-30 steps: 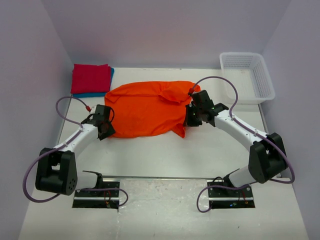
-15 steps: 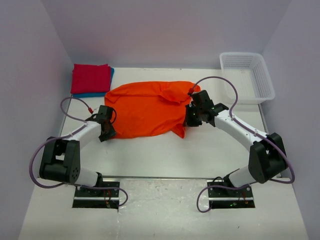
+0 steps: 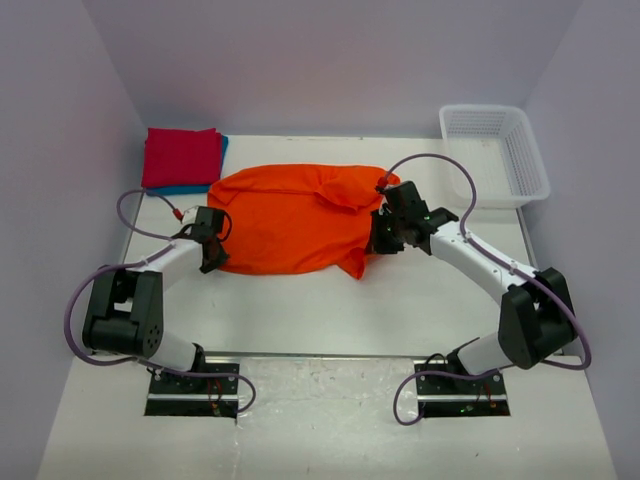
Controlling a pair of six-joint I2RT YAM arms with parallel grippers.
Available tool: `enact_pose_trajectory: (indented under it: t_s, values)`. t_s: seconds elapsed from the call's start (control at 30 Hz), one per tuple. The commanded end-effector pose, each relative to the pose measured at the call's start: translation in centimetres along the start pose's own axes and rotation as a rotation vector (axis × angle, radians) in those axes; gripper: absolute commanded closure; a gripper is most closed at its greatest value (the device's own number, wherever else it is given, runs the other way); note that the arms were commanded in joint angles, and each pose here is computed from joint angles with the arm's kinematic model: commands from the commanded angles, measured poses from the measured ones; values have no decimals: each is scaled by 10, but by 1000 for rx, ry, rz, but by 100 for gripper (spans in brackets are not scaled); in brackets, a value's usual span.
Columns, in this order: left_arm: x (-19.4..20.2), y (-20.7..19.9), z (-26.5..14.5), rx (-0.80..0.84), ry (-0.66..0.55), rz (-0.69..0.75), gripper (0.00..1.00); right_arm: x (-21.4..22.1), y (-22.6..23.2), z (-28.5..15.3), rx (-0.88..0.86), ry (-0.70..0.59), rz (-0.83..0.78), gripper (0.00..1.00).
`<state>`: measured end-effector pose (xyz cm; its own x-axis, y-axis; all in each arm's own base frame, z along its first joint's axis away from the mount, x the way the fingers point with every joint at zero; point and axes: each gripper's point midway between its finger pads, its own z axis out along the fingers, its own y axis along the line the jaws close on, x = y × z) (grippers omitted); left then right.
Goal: Fold and stack the t-shirts
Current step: Flatten out the tshirt
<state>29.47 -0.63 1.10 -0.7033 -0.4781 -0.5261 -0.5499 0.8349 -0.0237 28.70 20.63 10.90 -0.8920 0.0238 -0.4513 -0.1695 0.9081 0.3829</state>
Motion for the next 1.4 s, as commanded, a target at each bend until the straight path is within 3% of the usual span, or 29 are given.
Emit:
enact_pose_trajectory:
  t_s: [0.0,0.23,0.47,0.67,0.93,1.03,1.23,1.37]
  values:
    - [34,15,11,-38,114,17,100,-11,9,-12,-27,-55,-29,100]
    - [26,7,-5,33,90,23,100,-20,3,-14,24,-84,-31,100]
    - [-10,-5,-70,180,-49,37,100,-45,-3,-40,108,-168,-28,100]
    - [-46,-10,-132,293,-194,32,100,-86,7,-94,160,-291,-49,100]
    - [-106,-6,-215,386,-429,1,100,-144,11,-200,241,-556,-82,100]
    - [-125,-7,-244,419,-494,-7,100,-170,18,-262,248,-702,-73,100]
    - [-162,-6,-315,514,-645,-1,100,-184,26,-343,273,-852,-117,100]
    - [-184,1,-392,641,-819,14,100,-181,42,-418,219,-1008,-155,100]
